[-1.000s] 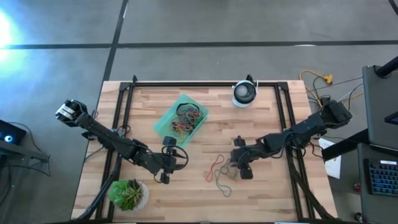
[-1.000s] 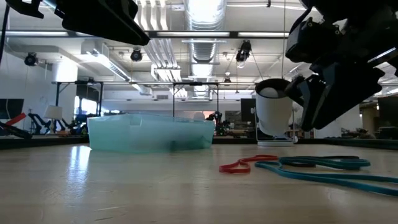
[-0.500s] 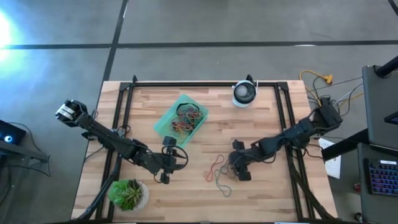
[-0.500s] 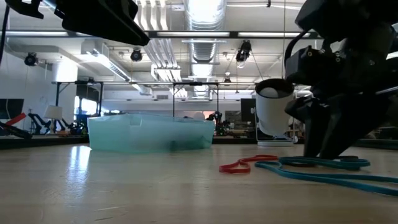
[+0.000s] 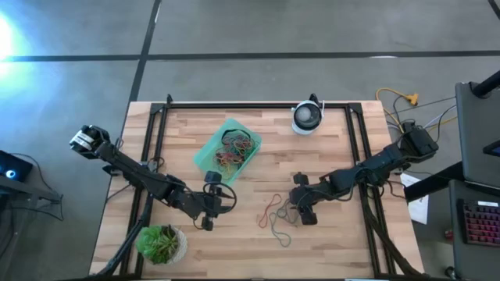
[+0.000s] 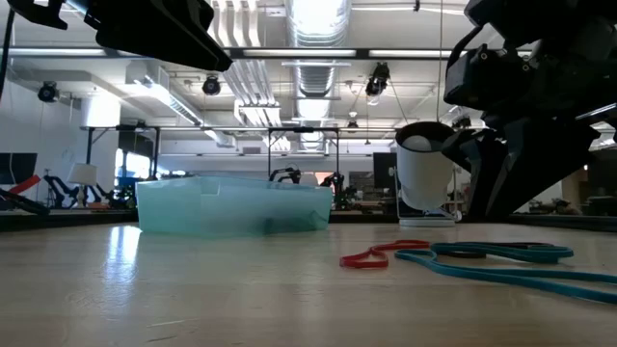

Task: Pick and place rubber bands into bin
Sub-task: Put the blue rubber band into the green bin, then put the red rubber band into the green bin

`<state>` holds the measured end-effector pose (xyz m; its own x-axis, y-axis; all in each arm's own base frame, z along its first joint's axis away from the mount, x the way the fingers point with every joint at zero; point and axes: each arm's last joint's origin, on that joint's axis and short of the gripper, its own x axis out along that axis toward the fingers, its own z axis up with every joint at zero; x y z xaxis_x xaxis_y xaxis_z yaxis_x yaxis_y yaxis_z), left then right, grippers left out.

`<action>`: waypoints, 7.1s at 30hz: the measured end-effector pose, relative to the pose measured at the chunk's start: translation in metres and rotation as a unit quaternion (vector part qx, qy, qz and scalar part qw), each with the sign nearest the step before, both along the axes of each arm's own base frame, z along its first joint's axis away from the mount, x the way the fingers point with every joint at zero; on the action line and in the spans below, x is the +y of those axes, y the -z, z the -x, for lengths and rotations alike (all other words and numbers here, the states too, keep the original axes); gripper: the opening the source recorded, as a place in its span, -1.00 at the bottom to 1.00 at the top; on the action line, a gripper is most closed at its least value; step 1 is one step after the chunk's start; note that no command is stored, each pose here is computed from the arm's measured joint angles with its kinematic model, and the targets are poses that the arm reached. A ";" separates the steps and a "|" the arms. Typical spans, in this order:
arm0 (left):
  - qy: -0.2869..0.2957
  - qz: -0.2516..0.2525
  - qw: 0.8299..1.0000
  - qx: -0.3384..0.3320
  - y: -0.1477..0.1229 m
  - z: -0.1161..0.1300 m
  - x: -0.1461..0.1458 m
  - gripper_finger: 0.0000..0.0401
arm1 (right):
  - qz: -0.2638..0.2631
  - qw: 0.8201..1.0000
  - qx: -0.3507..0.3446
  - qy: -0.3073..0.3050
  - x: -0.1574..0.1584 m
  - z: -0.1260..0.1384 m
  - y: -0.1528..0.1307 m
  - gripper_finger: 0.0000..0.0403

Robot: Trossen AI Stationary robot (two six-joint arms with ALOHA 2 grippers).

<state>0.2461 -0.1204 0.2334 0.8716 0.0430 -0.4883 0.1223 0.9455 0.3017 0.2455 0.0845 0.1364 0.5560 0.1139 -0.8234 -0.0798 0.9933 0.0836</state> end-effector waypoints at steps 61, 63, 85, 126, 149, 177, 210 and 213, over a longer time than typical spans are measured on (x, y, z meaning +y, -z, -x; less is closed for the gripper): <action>0.000 0.001 1.000 -0.002 0.000 0.000 0.000 -0.37 | 0.008 0.992 -0.038 -0.122 0.060 -0.008 0.003 -0.96; 0.000 0.001 1.000 -0.002 0.000 0.000 0.000 -0.37 | 0.022 0.991 -0.049 -0.124 0.061 -0.011 -0.008 -0.96; 0.000 0.002 1.000 -0.003 0.000 0.000 0.000 -0.37 | 0.259 0.945 -0.180 -0.085 -0.001 -0.074 -0.097 -0.96; 0.001 -0.004 1.000 0.002 0.001 0.000 0.000 -0.37 | 0.031 0.987 -0.158 0.028 -0.204 -0.158 -0.075 -0.24; 0.091 -0.066 0.993 0.031 0.013 -0.075 -0.024 -0.37 | -0.025 0.996 -0.013 -0.086 -0.006 0.001 -0.119 -0.17; 0.153 0.004 0.942 0.298 0.064 -0.177 -0.030 -0.38 | 0.005 0.979 -0.191 -0.076 0.039 0.086 -0.087 -0.28; 0.173 0.047 0.929 0.323 0.090 -0.185 -0.020 -0.79 | 0.006 0.979 -0.188 -0.076 0.039 0.086 -0.084 -0.35; 0.172 0.046 0.927 0.329 0.091 -0.184 -0.019 -0.88 | 0.006 0.979 -0.188 -0.077 0.039 0.086 -0.084 -0.36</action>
